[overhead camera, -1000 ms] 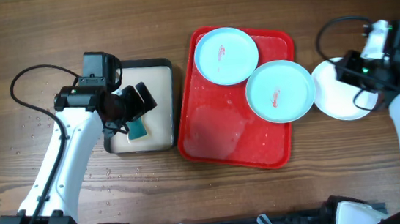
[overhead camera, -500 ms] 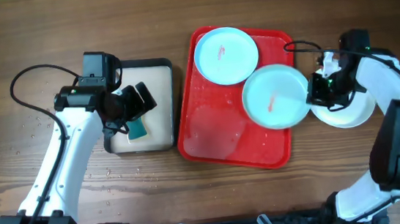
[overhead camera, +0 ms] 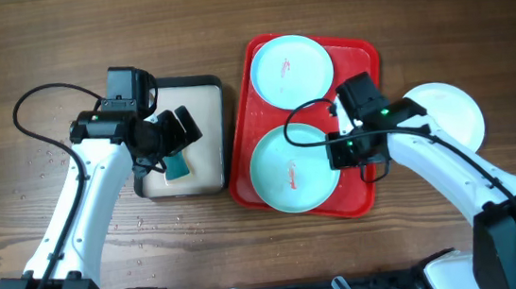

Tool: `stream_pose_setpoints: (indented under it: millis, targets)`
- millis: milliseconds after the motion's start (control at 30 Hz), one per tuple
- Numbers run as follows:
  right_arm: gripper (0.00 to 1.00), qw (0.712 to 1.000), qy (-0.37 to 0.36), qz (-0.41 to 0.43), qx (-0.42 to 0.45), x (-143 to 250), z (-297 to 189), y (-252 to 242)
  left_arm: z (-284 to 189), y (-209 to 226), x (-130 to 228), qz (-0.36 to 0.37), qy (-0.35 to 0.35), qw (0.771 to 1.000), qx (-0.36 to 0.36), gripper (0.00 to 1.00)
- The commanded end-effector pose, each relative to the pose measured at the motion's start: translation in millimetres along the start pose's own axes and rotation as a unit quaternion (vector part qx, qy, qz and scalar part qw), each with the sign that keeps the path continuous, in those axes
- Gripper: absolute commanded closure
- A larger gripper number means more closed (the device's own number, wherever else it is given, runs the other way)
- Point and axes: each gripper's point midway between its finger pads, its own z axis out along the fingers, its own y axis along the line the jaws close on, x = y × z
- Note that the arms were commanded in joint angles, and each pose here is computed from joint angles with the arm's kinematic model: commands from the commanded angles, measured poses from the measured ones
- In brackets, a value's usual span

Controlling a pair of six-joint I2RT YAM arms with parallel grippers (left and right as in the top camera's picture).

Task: Clean dirty plates on tray and stack at the side
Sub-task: 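Grasp the rim of the lower light-blue plate with the right gripper, then pick up the sponge from the water tray with the left gripper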

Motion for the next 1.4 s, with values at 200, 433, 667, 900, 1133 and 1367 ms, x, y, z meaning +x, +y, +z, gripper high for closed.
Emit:
stream_pose_setpoints:
  millis: [200,433,667,900,1133,1367]
  targets:
    - [0.95,0.998,-0.019,-0.032,0.045,-15.4,16.6,-10.9,-6.2,-4.2,-4.9,0.001,-0.008,1.0,0.011,0.0]
    - [0.92,0.997,-0.02,0.004,0.068,-15.1,9.7,-18.4,-6.2,-4.2,-4.9,0.001,-0.008,1.0,0.011,0.0]
    - [0.84,0.996,-0.038,0.01,0.075,-11.7,-21.8,-22.2,-6.2,-4.2,-4.9,0.001,-0.008,1.0,0.011,0.0]
    - [0.81,0.998,-0.034,0.009,0.047,-11.3,-20.8,-12.4,-8.0,-20.4,-23.3,-0.004,-0.045,0.998,0.045,0.0]
    - [0.77,0.998,-0.047,0.007,0.043,-17.6,-21.1,-10.4,55.5,49.8,20.8,-0.088,0.051,0.988,-0.118,0.52]
    - [0.76,0.998,-0.051,0.007,0.042,-19.5,-21.3,-9.9,107.3,61.4,43.1,-0.049,0.1,0.985,-0.13,0.92]
